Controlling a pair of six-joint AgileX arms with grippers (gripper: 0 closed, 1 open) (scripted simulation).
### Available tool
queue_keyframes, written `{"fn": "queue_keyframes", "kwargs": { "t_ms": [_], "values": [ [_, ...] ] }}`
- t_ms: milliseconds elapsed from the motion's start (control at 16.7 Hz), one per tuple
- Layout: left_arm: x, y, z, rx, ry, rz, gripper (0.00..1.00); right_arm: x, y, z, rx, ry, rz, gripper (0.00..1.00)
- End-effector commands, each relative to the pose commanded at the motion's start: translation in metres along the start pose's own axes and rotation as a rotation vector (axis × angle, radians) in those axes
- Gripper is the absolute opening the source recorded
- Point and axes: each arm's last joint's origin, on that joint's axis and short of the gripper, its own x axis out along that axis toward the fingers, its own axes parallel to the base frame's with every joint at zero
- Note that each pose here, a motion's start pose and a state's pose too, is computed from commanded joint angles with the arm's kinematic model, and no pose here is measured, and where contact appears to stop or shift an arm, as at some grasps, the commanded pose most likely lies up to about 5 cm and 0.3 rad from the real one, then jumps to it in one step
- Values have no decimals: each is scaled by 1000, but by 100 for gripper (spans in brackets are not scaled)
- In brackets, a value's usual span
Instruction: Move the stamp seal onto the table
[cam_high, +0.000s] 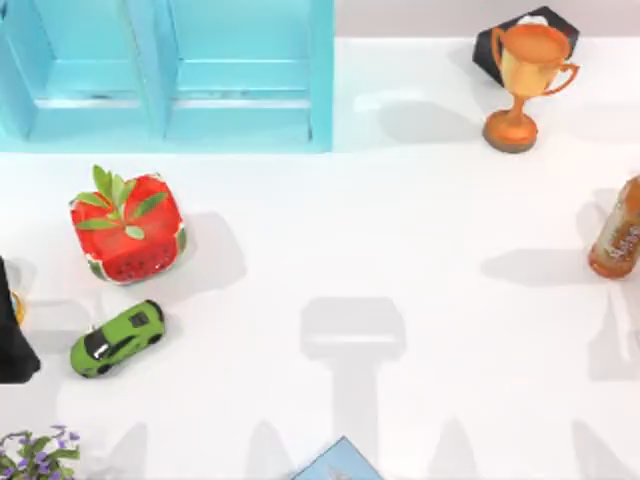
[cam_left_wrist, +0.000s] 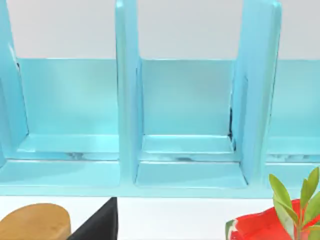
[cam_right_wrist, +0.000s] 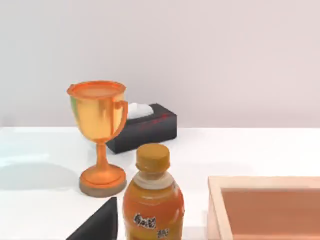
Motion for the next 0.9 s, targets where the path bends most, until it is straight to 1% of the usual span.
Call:
{"fn": "queue_keyframes", "kwargs": {
  "t_ms": [240,360,480,660,780,900],
  "values": [
    [0,0,0,0,0,0,100,0,-1,5,-14,32,-14,100],
    [0,0,0,0,0,0,100,1,-4,18,-42,101,-39,100],
    [0,0,0,0,0,0,100,5,-9,37,-77,208,-71,100],
    [0,0,0,0,0,0,100,22,-19,67,-125,451,-115,100],
    [0,0,0,0,0,0,100,43,-31,80,-140,663,-131,100],
    [0,0,0,0,0,0,100,68,-47,87,-136,886,-130,100]
  ]
}}
